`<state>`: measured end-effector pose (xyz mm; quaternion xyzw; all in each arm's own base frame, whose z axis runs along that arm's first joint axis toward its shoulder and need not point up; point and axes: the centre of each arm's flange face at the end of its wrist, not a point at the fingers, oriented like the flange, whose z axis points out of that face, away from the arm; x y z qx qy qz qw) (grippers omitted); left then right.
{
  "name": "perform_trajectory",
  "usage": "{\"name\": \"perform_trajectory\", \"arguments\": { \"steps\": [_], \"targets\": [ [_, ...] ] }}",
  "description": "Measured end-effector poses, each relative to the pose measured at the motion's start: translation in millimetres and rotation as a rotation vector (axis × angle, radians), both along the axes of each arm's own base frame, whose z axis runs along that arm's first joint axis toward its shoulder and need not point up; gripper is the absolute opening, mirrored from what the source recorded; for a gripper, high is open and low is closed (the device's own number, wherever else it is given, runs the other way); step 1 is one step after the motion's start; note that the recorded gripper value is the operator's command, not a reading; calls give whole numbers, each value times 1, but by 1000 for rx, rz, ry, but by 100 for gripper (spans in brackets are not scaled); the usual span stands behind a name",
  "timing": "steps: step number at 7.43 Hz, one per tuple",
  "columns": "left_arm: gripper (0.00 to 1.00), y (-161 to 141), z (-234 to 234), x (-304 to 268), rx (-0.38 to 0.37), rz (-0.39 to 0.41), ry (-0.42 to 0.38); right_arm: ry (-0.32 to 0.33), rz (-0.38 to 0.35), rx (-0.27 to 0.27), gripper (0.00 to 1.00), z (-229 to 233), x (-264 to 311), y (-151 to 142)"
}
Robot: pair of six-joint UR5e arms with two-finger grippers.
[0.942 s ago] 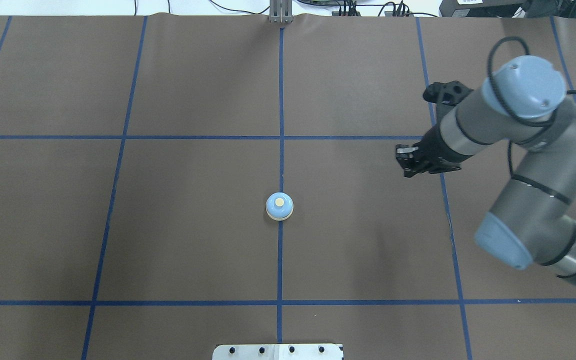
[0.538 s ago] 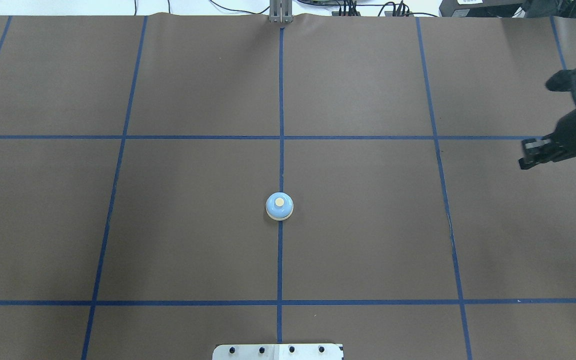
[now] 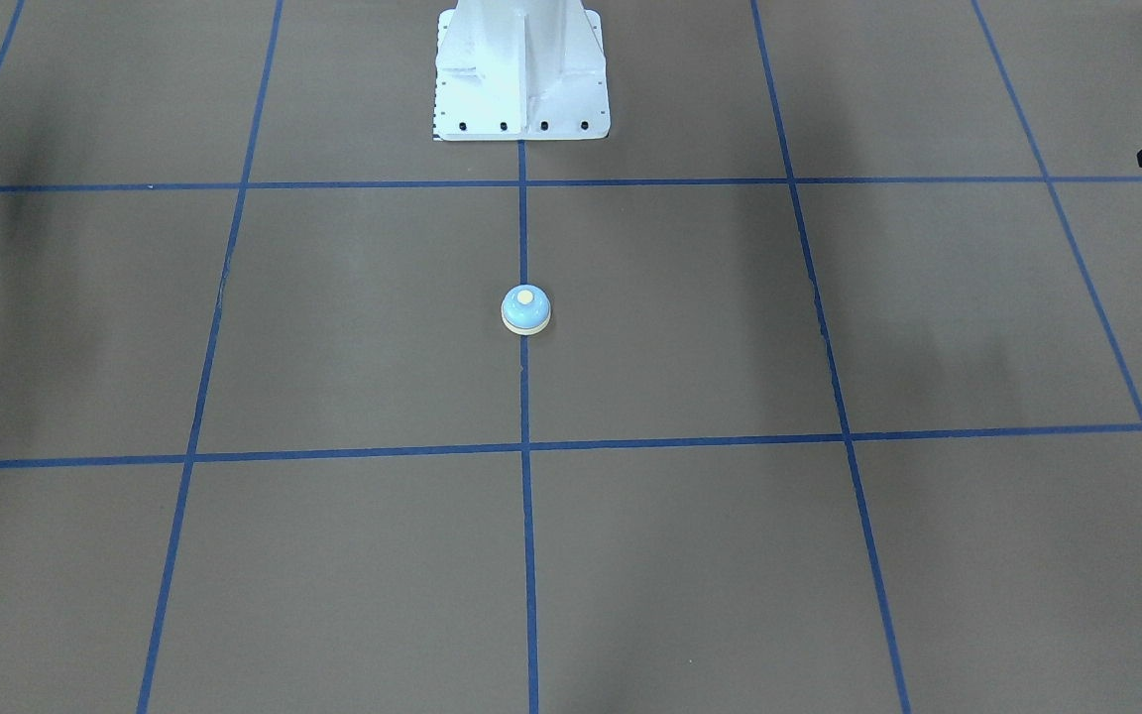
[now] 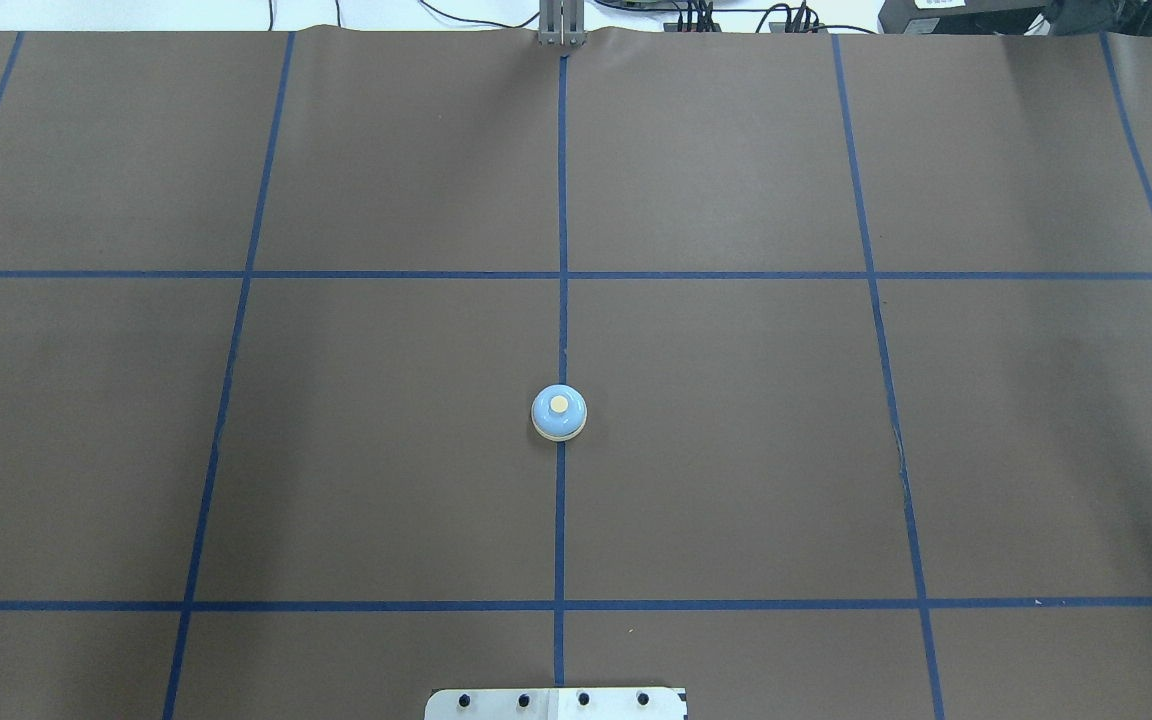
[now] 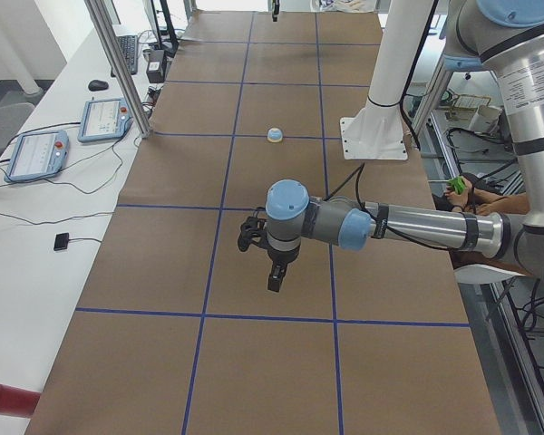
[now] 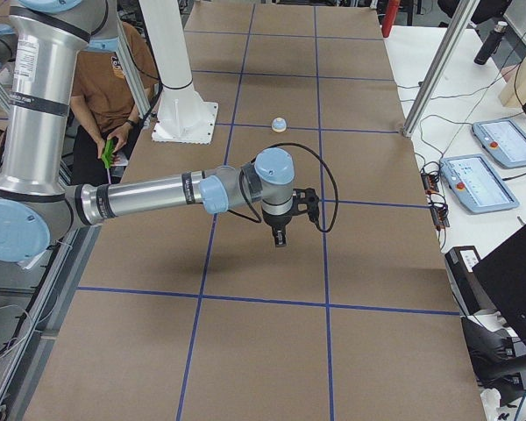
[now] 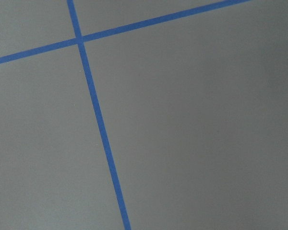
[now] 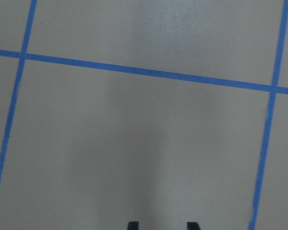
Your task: Place and press bell with both arms
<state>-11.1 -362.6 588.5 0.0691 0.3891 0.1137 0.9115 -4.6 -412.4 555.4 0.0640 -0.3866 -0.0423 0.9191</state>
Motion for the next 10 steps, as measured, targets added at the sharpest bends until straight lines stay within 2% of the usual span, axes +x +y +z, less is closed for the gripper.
{"name": "perform_trajectory", "arguments": {
  "steps": [3,7,9,10],
  "targets": [
    [100,-6,1,-6,-56,-32,13,-10,23,-9,100,26,38,25],
    [100,-12,7,-29,-184,-124,10,1,-8,-20,100,49,39,23],
    [100,-16,8,-34,-223,-114,27,6,-47,-28,100,54,26,22],
    [100,-19,7,-36,-209,-90,33,8,-67,-36,100,54,18,20]
  ]
}}
